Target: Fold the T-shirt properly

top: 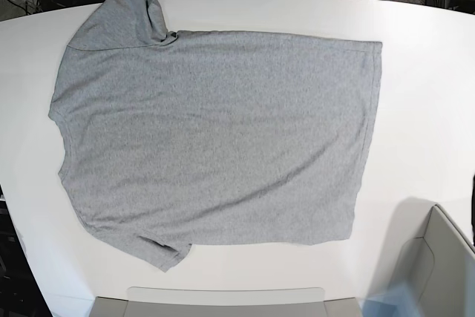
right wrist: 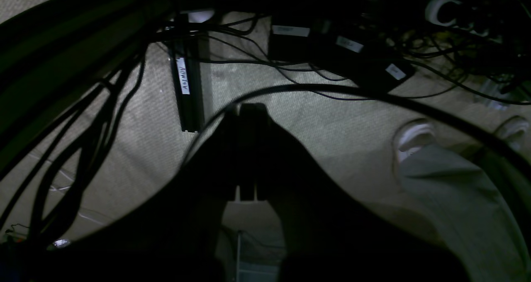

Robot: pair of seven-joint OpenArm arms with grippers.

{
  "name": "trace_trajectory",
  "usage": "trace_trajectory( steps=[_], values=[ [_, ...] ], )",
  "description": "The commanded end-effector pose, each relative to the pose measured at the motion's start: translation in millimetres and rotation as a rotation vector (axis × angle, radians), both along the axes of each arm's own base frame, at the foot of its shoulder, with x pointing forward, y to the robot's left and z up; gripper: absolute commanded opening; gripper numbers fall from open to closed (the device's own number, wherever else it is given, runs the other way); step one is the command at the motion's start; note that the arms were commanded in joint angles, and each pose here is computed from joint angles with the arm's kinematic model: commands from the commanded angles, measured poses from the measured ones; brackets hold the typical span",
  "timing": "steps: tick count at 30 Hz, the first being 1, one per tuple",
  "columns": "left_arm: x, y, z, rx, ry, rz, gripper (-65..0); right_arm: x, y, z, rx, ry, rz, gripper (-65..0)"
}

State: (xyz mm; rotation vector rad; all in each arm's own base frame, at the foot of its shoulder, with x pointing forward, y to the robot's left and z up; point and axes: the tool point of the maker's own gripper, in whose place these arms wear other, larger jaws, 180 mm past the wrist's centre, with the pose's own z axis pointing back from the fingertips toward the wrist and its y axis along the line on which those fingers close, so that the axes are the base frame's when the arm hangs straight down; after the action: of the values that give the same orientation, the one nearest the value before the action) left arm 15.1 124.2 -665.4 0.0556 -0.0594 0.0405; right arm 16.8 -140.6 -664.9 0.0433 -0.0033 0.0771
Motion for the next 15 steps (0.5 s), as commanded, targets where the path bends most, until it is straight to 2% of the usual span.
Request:
trace_trajectory(
  steps=[1,15],
  values=[
    [0.4,2.1,0.1,0.009,-0.002,-0.001,-65.0,2.6,-0.1,0.1,0.004,-0.006,0.001,-64.8],
    [0.1,1.1,0.1,0.007,0.0,0.001,-65.0,1.6,-1.1,0.1,0.003,-0.004,0.002,-64.8]
  ],
)
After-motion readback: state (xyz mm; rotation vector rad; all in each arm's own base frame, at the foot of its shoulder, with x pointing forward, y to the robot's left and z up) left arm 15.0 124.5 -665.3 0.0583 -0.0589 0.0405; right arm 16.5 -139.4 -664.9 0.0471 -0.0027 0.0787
